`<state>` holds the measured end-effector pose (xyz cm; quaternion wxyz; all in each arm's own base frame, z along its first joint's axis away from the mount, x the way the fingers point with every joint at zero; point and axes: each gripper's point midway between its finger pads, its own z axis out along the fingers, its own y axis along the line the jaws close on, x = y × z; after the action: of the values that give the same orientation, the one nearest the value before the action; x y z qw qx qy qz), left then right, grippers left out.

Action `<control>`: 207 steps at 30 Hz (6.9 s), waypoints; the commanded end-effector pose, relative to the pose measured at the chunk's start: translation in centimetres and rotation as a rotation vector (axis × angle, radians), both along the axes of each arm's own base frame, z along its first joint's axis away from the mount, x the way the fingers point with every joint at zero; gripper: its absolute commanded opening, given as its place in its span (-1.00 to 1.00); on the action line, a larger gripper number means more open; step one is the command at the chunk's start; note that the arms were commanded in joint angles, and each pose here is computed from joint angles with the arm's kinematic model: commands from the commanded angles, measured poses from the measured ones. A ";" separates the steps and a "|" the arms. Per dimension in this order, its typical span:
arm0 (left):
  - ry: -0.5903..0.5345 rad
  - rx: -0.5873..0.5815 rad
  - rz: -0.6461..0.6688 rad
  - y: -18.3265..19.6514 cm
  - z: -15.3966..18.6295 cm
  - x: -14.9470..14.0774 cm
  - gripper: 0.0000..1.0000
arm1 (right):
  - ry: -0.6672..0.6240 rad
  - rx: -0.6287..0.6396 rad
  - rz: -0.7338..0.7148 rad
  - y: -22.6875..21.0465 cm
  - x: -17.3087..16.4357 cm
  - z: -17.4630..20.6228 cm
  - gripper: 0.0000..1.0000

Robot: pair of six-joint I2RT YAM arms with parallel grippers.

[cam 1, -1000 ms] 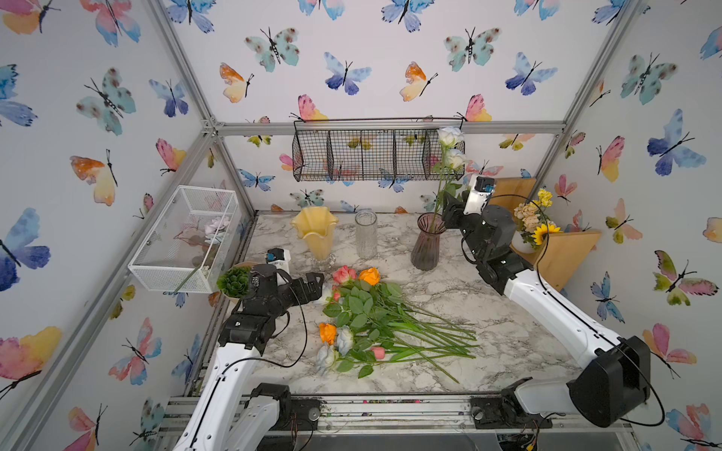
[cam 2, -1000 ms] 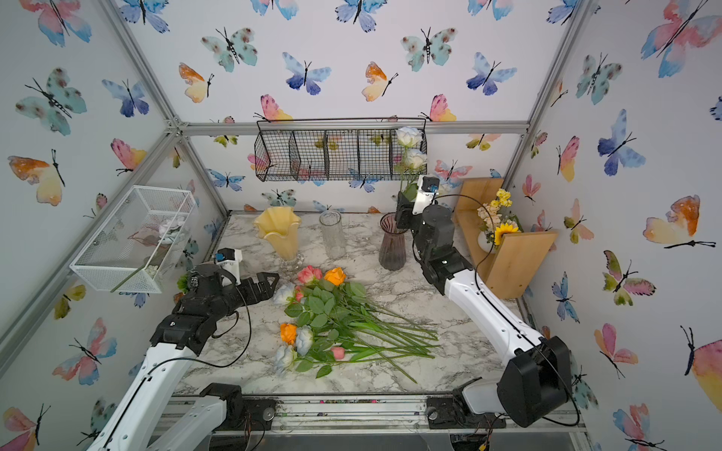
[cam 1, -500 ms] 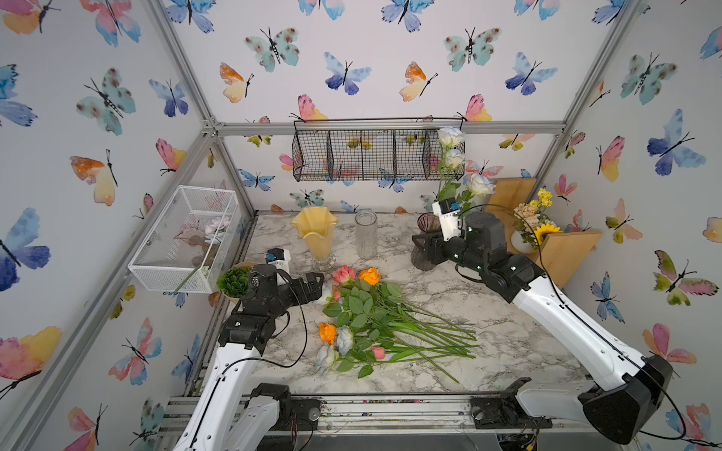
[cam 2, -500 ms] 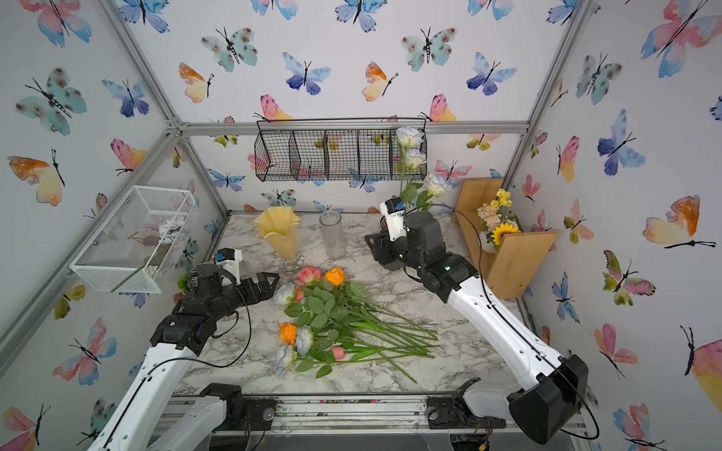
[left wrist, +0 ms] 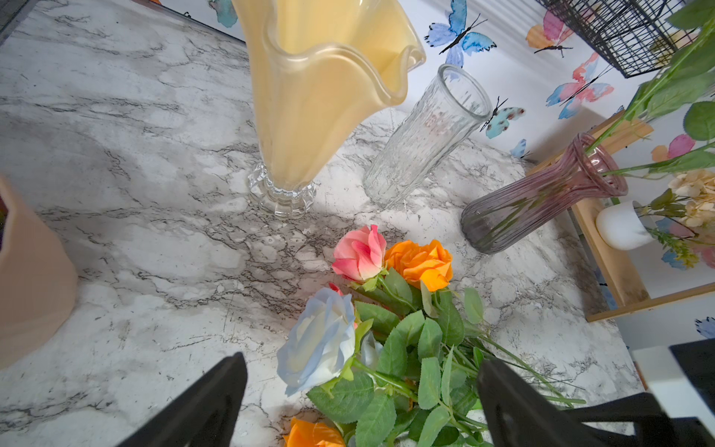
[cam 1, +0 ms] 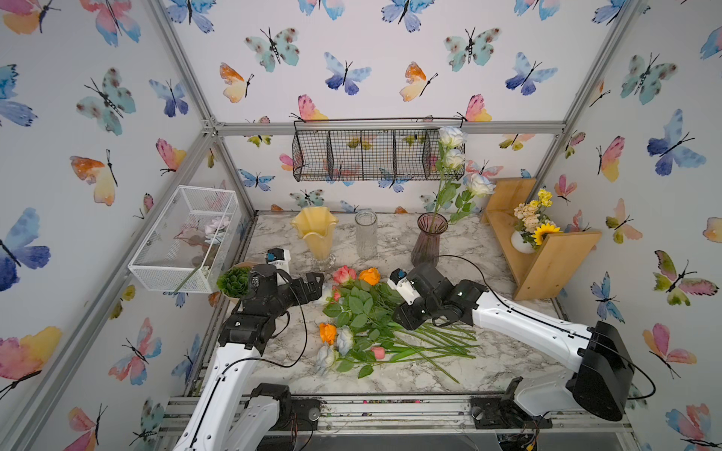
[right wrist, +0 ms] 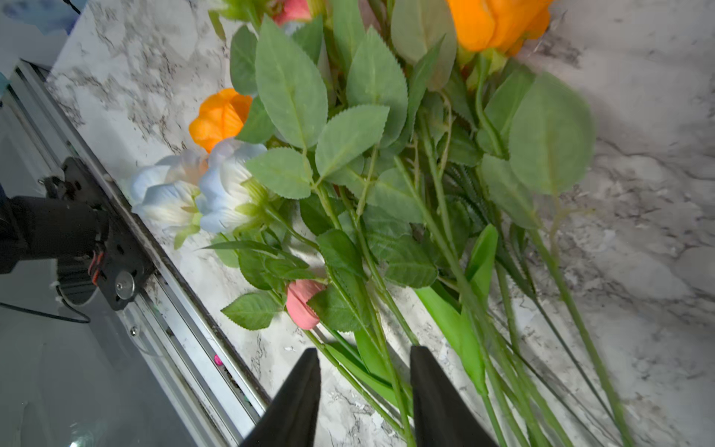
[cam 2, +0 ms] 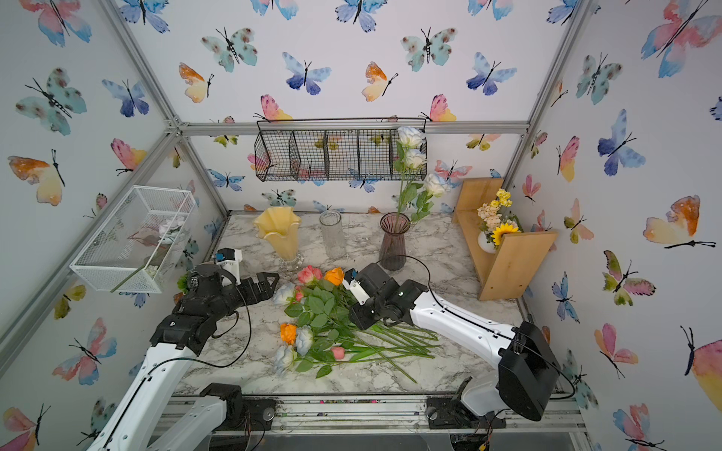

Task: Arrange the flowers in different vases according to their colors
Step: Pick up the flower at the center of the board, then insert the flower into the vase.

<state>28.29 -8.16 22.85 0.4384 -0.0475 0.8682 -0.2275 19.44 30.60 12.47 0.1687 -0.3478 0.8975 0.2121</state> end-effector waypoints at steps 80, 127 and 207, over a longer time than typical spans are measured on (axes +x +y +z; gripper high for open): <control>-0.015 -0.002 -0.018 -0.3 0.2 -0.1 0.98 | 0.062 -0.211 -0.039 -4.1 4.3 -4.9 -0.41; -0.014 0.000 -0.010 -0.1 0.2 -0.1 0.98 | -0.104 -0.220 0.020 -3.5 6.9 -4.4 -0.96; -0.021 -0.007 -0.014 -0.2 0.3 -0.2 0.97 | -0.933 0.840 -0.390 8.5 29.8 21.7 -0.95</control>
<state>28.27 -8.15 23.03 0.4415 -0.0473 0.8665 -0.2281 49.10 40.13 33.69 0.6835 -0.1608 0.6280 0.3354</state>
